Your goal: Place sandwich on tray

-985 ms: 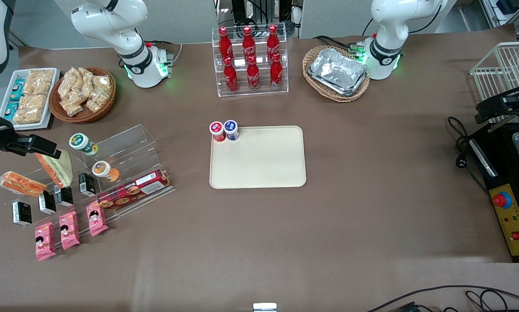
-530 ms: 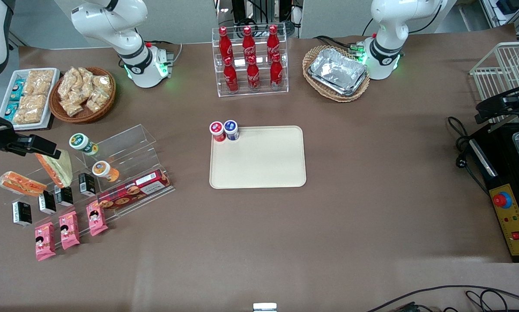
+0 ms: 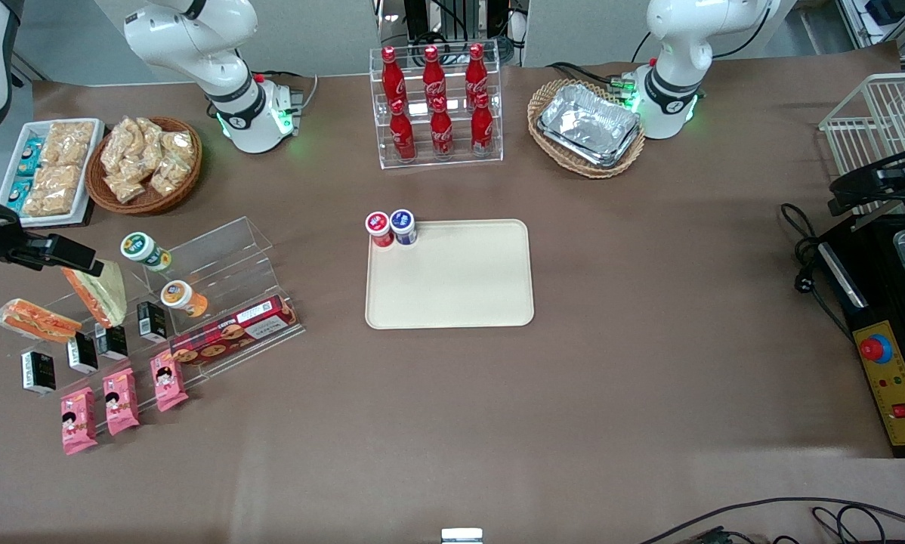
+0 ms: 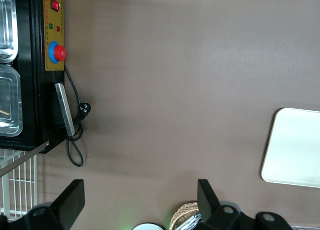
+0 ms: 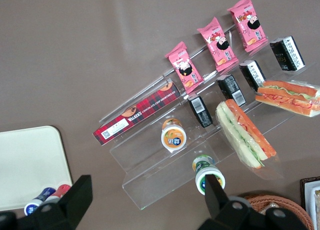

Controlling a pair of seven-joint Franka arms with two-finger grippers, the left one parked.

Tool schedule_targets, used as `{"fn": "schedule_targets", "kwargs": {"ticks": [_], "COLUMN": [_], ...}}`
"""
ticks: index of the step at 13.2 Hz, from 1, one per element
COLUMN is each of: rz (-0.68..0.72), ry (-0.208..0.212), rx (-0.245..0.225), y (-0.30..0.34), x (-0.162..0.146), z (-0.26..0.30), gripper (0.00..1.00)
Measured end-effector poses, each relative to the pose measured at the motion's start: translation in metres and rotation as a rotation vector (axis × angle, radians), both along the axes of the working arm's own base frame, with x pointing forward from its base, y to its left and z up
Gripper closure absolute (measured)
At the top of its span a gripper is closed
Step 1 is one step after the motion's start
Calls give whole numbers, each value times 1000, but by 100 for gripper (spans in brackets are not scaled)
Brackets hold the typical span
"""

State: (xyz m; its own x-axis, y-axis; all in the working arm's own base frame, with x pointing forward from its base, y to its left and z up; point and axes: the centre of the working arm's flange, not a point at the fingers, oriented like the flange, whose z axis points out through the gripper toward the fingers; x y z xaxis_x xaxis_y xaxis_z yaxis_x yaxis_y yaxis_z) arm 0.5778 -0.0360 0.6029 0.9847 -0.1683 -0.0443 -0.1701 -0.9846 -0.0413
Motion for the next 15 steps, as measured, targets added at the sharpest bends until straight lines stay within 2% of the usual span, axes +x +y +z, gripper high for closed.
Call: {"fn": "schedule_targets", "kwargs": {"ticks": [5,9,15], "rz": [-63,-322,-459], "ry": [-6,3,10], "rx": [0,-8,-11], "y": [-1,-3,-46], "x": [-2,-2,-6], "z": [5,5,4], "gripper": [0,0,0]}}
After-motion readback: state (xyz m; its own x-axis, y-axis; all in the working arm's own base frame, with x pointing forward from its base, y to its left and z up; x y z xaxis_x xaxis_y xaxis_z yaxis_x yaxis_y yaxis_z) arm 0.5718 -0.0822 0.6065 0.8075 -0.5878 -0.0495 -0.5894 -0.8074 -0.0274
